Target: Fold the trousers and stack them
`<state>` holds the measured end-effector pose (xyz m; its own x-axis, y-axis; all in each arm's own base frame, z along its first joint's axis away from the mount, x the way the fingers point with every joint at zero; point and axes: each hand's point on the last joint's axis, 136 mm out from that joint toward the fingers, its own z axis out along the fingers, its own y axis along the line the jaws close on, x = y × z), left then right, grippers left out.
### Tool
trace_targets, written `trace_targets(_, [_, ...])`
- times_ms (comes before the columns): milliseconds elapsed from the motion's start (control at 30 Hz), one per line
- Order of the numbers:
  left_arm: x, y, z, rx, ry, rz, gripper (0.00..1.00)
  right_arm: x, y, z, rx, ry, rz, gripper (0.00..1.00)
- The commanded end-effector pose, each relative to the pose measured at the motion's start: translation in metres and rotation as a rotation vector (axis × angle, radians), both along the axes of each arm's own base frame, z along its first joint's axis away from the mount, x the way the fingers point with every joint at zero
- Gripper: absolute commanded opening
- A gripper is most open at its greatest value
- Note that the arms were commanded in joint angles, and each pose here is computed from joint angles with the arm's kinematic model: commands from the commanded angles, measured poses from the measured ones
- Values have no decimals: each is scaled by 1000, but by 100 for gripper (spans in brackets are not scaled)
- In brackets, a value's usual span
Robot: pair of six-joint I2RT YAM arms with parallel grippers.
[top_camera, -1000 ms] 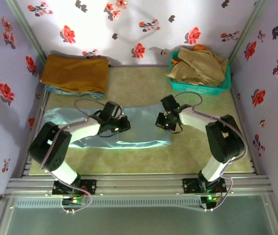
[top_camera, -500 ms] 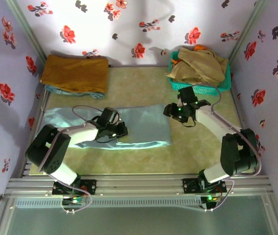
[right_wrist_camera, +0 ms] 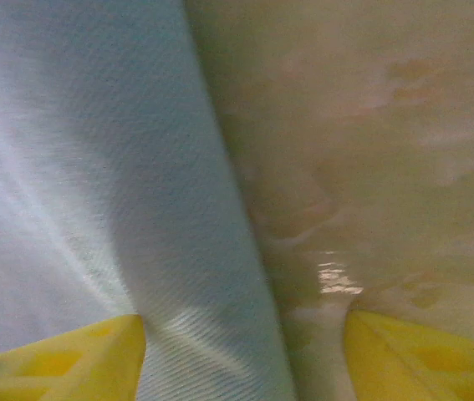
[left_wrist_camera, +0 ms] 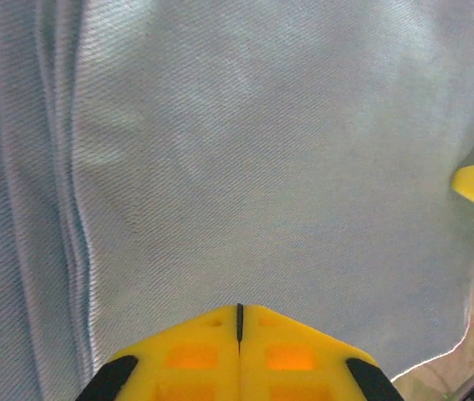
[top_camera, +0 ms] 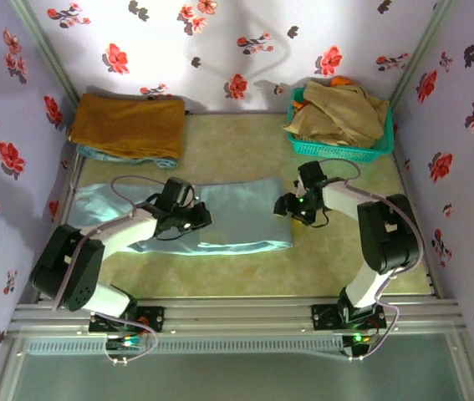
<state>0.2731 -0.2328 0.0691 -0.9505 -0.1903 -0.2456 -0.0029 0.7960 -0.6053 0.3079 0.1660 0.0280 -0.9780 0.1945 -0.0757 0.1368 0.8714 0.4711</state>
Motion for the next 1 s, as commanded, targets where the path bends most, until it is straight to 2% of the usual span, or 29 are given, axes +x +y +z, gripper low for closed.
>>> trace_targets(0, [1,4,16,-3,-27,-19,7,-6,26,4,138,-12,57,62])
trace_targets(67, [2,9,19,-2,-29,-11,7,-10,30,7,159,-11,70,56])
trace_targets(167, [5,17,25,0,-41,7,7,-15,33,11,188,-4,76,40])
trace_targets(233, [8,23,31,1,-53,18,7,-18,31,13,187,4,68,23])
trace_targets(333, [13,31,42,0,-74,33,8,-17,14,15,106,9,12,0])
trace_targets(567, [26,54,62,25,-122,101,10,-9,-53,45,-73,-39,-233,0])
trace_targets(733, [37,78,67,86,-139,183,14,-13,-138,70,-262,-59,-399,0])
trace_targets(900, [40,102,54,130,-109,257,14,4,-194,113,-430,-92,-406,0])
trace_targets(967, [40,112,45,134,-91,289,15,16,-201,128,-428,-118,-382,0])
